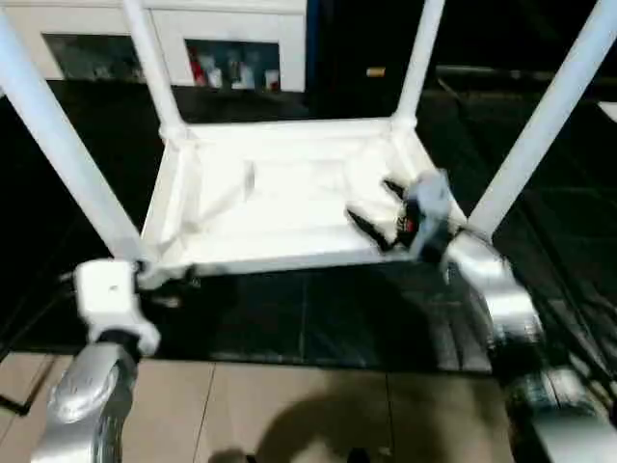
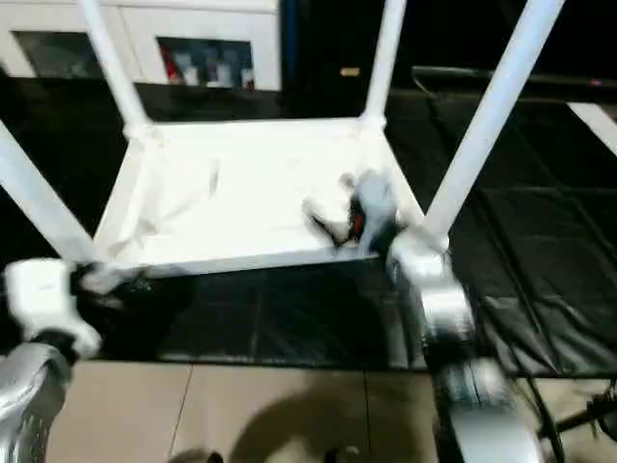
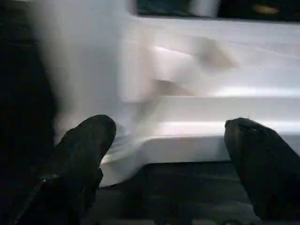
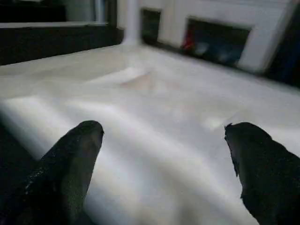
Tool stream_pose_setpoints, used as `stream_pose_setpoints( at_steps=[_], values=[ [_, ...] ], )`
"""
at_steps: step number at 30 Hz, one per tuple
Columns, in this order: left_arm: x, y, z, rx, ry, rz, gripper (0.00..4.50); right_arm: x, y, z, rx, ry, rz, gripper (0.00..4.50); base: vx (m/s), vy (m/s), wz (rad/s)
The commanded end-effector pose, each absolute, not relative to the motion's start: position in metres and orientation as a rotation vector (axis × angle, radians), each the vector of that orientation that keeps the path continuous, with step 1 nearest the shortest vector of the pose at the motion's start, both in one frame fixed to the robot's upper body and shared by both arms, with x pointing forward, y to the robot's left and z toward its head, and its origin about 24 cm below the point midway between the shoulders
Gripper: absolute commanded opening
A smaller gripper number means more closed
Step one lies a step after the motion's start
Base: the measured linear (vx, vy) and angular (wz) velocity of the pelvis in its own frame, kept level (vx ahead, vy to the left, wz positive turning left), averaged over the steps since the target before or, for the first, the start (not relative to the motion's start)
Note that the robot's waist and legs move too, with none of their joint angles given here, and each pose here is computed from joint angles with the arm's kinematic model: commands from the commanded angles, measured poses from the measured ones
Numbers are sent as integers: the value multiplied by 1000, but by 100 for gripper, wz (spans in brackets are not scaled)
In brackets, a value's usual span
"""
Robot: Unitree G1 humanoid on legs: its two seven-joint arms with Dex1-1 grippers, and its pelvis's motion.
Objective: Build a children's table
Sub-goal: Rotate table base
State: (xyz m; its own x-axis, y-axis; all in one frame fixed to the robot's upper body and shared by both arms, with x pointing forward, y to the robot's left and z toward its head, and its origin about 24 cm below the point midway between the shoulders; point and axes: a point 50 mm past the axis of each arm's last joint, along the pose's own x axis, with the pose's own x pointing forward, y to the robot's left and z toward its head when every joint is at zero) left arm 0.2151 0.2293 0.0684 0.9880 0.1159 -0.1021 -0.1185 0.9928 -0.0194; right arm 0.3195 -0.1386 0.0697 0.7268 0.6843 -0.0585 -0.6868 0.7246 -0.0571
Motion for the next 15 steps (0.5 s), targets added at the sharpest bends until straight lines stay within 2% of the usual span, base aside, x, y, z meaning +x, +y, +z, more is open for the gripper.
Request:
stream_pose_setpoints(
  at_steps=[1, 3, 5, 7, 10, 12, 15],
  values=[
    [212, 234, 74, -4, 54, 180, 443, 312, -137, 72, -68, 58, 784, 450, 0, 0, 0],
    [212, 236, 76, -6, 25, 210, 443, 297, -137, 64, -62, 111, 803, 450, 0, 0, 0],
    [214, 237, 76, -12, 19, 211, 443, 290, -137, 60, -62, 135, 808, 450, 0, 0, 0],
    [222, 238, 77, -20, 5, 191, 443, 279, -137, 51, -56, 186, 805, 450, 0, 0, 0],
    [232, 240, 79, -13, -14, 147, 443, 275, -138, 45, -43, 234, 771, 450, 0, 0, 0],
    [252, 245, 86, 30, -41, 69, 443, 274, -139, 33, -27, 331, 690, 450, 0, 0, 0],
    [271, 256, 92, 34, -45, 55, 443, 273, -141, 29, -11, 392, 652, 450, 0, 0, 0]
  ],
)
